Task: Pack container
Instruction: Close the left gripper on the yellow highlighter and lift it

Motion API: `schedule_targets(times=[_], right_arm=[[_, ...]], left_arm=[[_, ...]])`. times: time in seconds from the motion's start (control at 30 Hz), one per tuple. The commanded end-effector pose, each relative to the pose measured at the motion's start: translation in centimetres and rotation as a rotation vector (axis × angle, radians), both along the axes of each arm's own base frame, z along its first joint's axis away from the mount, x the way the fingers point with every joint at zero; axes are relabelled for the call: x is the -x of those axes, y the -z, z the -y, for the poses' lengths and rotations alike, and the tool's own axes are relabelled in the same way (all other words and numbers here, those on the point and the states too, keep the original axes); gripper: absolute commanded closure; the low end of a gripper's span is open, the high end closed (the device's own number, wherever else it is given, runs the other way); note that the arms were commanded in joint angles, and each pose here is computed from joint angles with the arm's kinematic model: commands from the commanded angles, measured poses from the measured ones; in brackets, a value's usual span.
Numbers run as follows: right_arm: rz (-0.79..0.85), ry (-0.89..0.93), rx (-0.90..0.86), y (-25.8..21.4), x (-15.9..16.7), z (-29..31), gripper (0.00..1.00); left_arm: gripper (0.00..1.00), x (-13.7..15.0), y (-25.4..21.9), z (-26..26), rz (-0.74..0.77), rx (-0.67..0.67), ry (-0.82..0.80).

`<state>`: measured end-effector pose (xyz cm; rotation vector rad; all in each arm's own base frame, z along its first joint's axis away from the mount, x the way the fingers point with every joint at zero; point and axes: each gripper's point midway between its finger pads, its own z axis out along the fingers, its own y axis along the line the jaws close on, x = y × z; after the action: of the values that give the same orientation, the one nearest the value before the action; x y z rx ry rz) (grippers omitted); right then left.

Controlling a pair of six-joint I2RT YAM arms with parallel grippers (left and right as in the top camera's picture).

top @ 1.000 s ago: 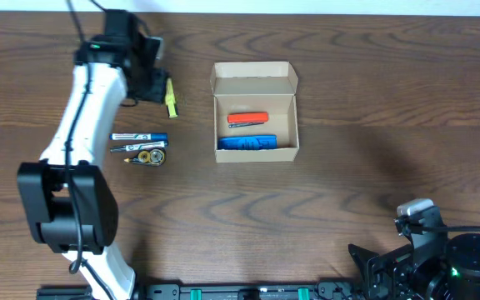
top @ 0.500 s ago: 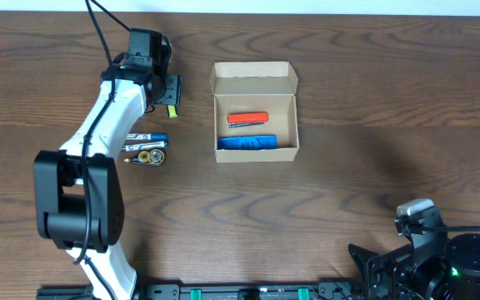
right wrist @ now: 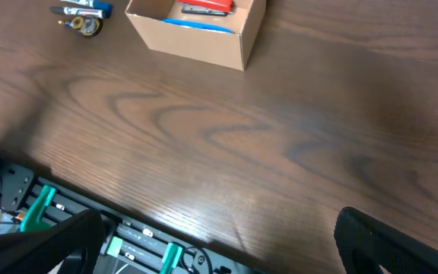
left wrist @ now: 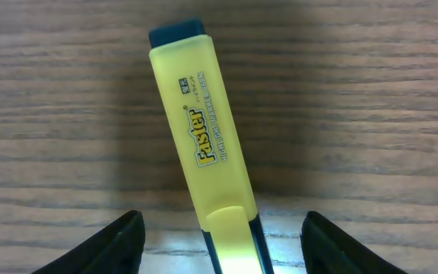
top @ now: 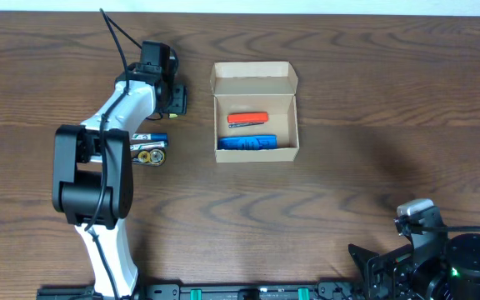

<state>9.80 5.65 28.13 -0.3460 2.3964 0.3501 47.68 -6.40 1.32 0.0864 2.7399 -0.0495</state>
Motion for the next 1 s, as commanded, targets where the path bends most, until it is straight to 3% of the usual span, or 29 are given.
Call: schedule_targets(times=[0.0, 0.37, 0.5, 0.67, 0.77, 0.97], right_arm=[[0.002, -0.007, 0.000, -0.1, 0.1, -0.1, 0.01], [0.002, -0.007, 0.000, -0.1, 0.1, -0.1, 0.01], [0.002, -0.007, 0.000, -0.1, 0.1, -0.1, 0.01], [0.002, -0.007, 0.000, -0.1, 0.1, -0.1, 0.01], [0.002, -0.007, 0.000, -0.1, 0.1, -0.1, 0.01], [0.003, -0.008, 0.000, -0.1, 0.1, -0.1, 0.01]], left_arm=[[0.35, 0.0, 1.2, -0.1, -0.021, 0.009, -0.022], [0.39, 0.3, 3.0, -0.1, -0.052, 0.007, -0.029], [0.61, 0.4, 3.0, -0.1, -0.057, 0.007, -0.029], [0.80, 0.7, 2.2, -0.1, -0.074, 0.004, -0.029], [0.94, 0.6, -0.5, -0.1, -0.067, 0.004, -0.029], [0.94, 0.4, -11.9, 0.5, 0.064, 0.024, -0.015]])
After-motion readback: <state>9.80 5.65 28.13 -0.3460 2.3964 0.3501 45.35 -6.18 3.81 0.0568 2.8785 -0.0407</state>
